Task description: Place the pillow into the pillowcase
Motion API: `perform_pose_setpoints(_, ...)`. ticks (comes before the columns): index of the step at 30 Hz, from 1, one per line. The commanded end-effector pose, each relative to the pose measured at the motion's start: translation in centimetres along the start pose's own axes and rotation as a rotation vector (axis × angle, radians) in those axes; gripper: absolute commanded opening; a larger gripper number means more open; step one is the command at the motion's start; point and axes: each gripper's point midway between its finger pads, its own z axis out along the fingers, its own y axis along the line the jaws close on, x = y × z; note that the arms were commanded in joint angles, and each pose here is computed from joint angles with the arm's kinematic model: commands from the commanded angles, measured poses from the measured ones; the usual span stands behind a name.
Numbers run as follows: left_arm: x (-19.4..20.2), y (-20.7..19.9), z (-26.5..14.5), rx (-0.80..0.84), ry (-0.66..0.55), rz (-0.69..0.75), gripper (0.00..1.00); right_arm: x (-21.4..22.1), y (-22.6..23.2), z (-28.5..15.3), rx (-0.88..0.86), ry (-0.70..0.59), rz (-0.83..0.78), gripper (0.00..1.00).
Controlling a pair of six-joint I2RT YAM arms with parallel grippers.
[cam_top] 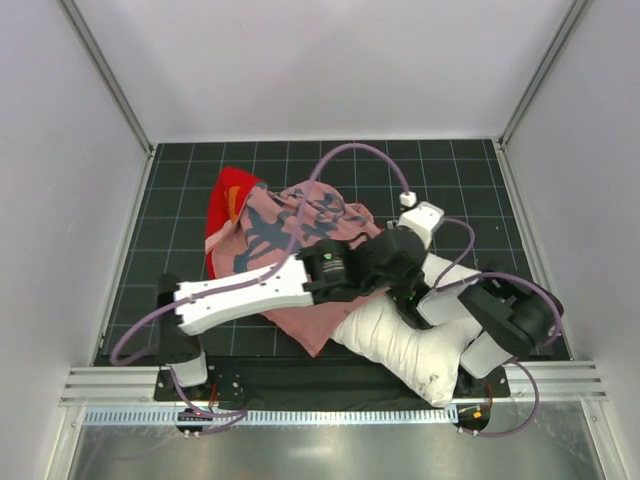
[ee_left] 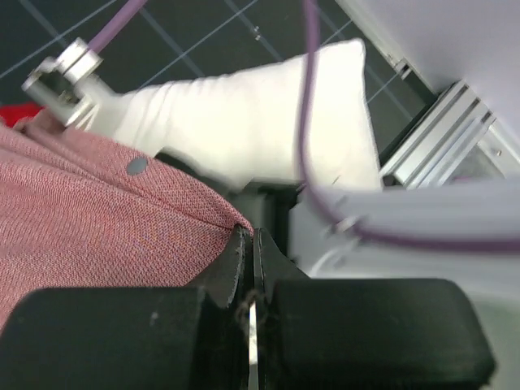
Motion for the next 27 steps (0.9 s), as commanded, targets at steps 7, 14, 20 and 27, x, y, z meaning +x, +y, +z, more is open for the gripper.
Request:
perform_pose_setpoints(7, -4.7, -13.2, -3.0, 0.33, -0.162, -0.08, 0.0, -1.7, -2.6, -1.2, -0.11, -0.048, 0.133, 0.04)
perform_pose_setpoints(14, -5.3, -3.0, -5.3, 0.176, -0.22, -0.193, 0.0, -3.3, -0.1, -3.4, -0.168, -0.08, 0.05, 0.04)
perform_pose_setpoints(20, -5.2, 1.9, -8.2, 0.094, -0.281, -0.216, 0.02, -4.2, 0.8, -4.4, -0.088, -0.079, -0.004, 0.04)
perform_pose_setpoints(27, -5.1, 3.6, -9.0, 0.061, -0.294, -0.213, 0.02, -6.1, 1.4, -6.6, 0.119, -0.078, -0.14, 0.17)
